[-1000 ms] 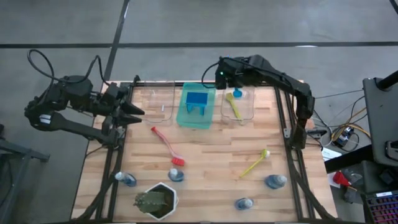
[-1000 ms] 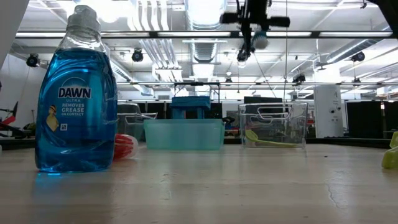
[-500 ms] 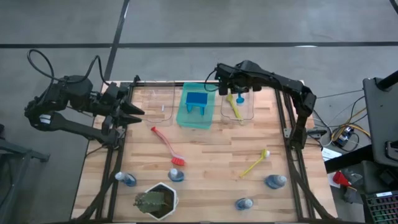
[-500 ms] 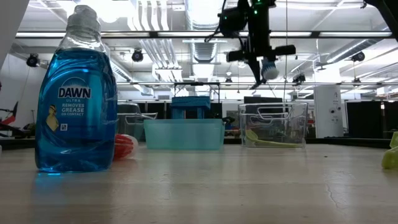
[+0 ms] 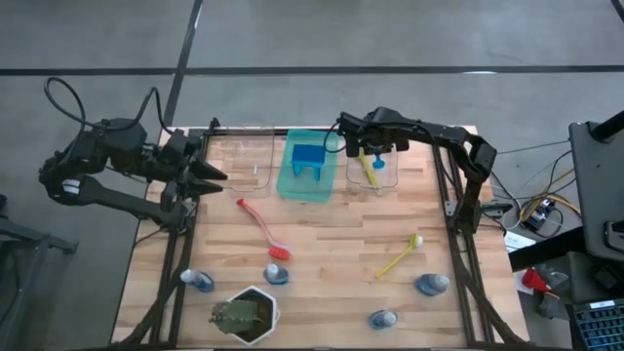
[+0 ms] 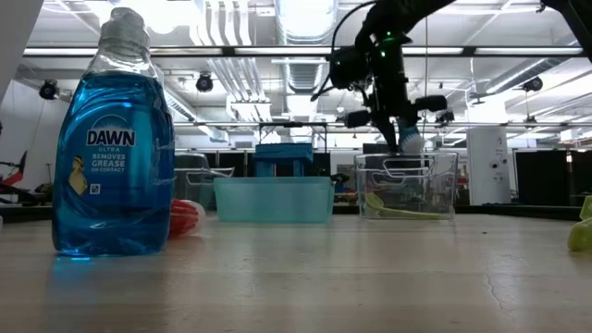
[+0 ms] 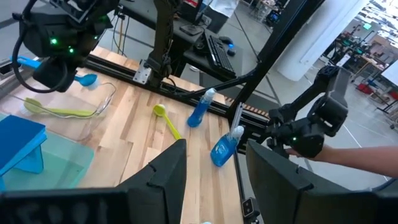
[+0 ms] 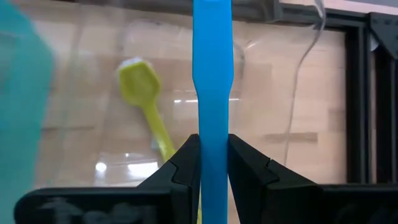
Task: Pick & Place Kitchen Sink Supplies
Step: Put the blue dish brush into the right transparent bin, then put the light green dish brush into the right transparent bin
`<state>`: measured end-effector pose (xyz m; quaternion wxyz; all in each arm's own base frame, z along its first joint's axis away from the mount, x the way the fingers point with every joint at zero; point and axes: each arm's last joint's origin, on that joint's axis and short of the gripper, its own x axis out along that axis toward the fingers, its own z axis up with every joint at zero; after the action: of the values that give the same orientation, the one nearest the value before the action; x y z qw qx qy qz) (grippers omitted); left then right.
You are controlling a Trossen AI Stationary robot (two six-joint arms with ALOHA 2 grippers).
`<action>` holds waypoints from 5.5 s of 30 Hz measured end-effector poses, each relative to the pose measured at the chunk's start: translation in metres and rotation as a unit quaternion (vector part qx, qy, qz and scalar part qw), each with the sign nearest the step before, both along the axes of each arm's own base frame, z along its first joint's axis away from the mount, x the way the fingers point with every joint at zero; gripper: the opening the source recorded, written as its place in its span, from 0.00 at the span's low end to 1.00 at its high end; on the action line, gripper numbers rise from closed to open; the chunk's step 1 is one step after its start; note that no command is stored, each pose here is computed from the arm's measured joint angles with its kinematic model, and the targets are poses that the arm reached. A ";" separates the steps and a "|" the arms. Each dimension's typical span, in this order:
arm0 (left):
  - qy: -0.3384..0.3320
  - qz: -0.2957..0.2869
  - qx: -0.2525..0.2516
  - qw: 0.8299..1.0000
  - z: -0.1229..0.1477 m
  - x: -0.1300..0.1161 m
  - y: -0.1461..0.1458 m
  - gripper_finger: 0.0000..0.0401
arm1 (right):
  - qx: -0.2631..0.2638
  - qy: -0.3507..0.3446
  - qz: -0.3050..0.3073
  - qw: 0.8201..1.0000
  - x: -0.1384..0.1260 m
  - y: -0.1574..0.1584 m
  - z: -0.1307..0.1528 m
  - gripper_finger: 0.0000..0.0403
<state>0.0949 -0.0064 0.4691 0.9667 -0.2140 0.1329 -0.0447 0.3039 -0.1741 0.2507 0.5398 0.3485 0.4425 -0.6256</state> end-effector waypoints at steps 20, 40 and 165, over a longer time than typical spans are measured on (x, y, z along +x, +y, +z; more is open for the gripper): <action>0.002 0.003 -0.011 1.000 0.000 0.000 0.000 0.40 | -0.042 -0.049 0.014 0.998 0.004 -0.015 -0.031 0.15; 0.006 -0.001 0.004 1.000 -0.001 0.005 0.000 0.40 | -0.021 -0.038 0.026 0.999 0.005 -0.001 -0.041 0.15; 0.064 -0.011 -0.060 0.996 -0.009 0.018 -0.002 0.40 | 0.238 0.077 0.776 0.579 -0.045 0.255 -0.067 0.49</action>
<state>0.1129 -0.0086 0.4597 0.9412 -0.2726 0.1935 -0.0491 0.2586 0.0808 0.1840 0.6806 -0.0613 0.7175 0.1350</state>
